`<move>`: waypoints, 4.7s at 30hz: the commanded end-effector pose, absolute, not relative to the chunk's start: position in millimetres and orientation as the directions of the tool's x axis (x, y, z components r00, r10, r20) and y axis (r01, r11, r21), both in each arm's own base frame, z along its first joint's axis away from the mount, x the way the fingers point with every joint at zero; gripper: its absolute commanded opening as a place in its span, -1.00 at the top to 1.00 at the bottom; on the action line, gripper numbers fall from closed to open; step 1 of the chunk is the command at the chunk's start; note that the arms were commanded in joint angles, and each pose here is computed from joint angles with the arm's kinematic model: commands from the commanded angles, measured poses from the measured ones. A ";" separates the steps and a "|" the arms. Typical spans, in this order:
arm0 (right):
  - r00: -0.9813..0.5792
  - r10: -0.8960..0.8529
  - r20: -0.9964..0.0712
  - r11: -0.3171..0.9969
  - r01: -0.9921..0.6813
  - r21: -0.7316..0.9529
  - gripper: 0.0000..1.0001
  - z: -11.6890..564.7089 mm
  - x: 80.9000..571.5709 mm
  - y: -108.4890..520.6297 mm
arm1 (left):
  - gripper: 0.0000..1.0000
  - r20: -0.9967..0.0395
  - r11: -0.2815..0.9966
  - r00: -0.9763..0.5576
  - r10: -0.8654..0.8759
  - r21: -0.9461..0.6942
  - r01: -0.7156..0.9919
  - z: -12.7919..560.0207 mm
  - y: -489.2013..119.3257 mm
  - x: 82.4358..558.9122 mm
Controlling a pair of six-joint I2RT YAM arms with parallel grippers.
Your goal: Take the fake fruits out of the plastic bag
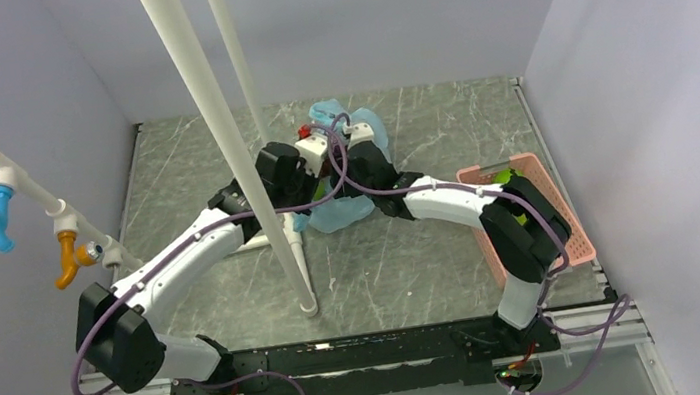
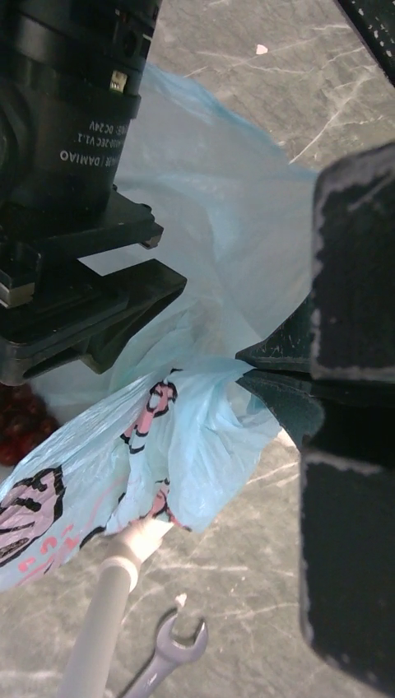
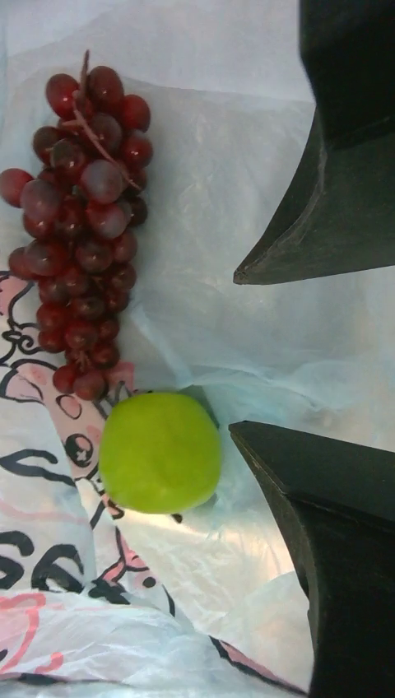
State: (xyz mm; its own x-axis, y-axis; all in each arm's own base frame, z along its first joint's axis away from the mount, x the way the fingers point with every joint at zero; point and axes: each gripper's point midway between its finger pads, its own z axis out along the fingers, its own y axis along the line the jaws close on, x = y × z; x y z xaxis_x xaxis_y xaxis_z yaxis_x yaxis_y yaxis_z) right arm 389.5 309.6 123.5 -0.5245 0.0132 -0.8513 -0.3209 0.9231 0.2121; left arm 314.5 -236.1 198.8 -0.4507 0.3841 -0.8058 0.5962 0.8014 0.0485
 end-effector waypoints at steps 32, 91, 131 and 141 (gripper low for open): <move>-0.419 0.329 -0.846 0.765 -0.407 0.499 -0.64 146.6 319.5 322.8 | -0.54 -0.733 0.814 -0.607 0.307 -0.128 0.566 186.4 -212.2 286.6; -0.416 0.350 -0.839 0.769 -0.385 0.511 -0.10 168.1 322.3 344.7 | 1.00 -0.819 0.761 -0.485 0.305 -0.096 0.641 209.8 -216.1 320.5; -0.476 0.144 -0.868 0.793 -0.470 0.389 0.24 116.9 354.2 381.6 | 1.00 -0.726 0.791 -0.548 0.417 -0.007 0.612 170.1 -217.2 318.7; -0.426 0.295 -0.855 0.681 -0.535 0.501 0.66 200.7 332.3 353.9 | 1.00 -0.722 0.807 -0.552 0.418 0.016 0.590 167.5 -212.2 323.3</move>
